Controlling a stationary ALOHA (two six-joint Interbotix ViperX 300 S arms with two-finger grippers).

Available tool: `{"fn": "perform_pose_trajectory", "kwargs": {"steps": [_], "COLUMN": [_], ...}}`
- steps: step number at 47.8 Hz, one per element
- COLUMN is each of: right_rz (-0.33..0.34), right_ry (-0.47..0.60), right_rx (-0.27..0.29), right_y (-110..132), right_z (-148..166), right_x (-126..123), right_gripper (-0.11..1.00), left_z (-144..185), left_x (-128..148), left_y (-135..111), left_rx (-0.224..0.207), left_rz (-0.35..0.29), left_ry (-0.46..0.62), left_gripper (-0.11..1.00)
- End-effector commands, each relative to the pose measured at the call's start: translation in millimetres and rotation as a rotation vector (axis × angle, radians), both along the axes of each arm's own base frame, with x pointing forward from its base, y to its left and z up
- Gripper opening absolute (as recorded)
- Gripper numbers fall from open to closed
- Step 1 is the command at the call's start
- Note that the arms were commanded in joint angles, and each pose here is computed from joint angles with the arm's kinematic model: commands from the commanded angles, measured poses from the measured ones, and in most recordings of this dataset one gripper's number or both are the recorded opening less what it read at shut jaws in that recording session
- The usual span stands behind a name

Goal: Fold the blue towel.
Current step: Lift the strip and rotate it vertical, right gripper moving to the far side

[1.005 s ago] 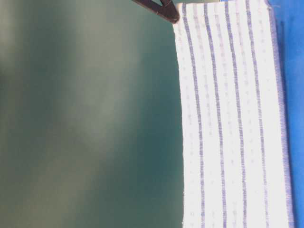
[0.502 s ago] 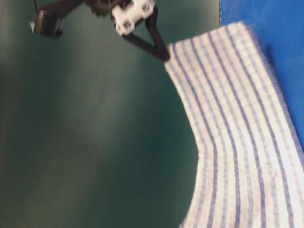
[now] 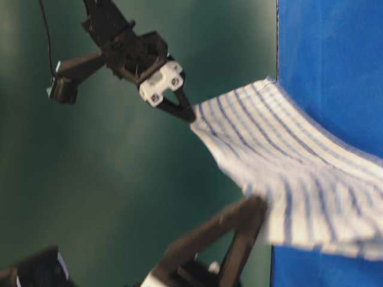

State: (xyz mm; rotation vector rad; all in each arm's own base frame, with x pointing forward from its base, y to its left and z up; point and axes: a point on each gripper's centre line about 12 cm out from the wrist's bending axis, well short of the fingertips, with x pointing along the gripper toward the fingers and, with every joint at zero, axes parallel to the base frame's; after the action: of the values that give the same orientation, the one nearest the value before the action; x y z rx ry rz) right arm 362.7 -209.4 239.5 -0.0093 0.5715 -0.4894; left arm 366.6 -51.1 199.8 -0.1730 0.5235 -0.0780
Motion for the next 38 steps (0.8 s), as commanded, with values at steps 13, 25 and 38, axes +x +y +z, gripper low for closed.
{"fn": "perform_pose_trajectory", "kwargs": {"steps": [13,25,38], "right_rz": [-0.001,-0.060,-0.070], "right_ry": [-0.051,-0.026,-0.001], "right_rx": [-0.050,-0.017,0.001], "right_y": [-14.0,-14.7,-13.3], "right_z": [23.5,13.7,0.7], "right_x": [15.0,-22.6,-32.3], "right_gripper": [0.03,0.03,0.03], "left_z": [10.9,10.8,-6.2], "left_x": [41.3,81.3,96.0], "left_y": [-14.7,-19.7,-21.9], "left_rx": [-0.004,0.025,0.050], "left_rz": [-0.023,-0.037,-0.048], "left_ry": [-0.055,-0.106,-0.111], "left_gripper": [0.01,0.01,0.01]}}
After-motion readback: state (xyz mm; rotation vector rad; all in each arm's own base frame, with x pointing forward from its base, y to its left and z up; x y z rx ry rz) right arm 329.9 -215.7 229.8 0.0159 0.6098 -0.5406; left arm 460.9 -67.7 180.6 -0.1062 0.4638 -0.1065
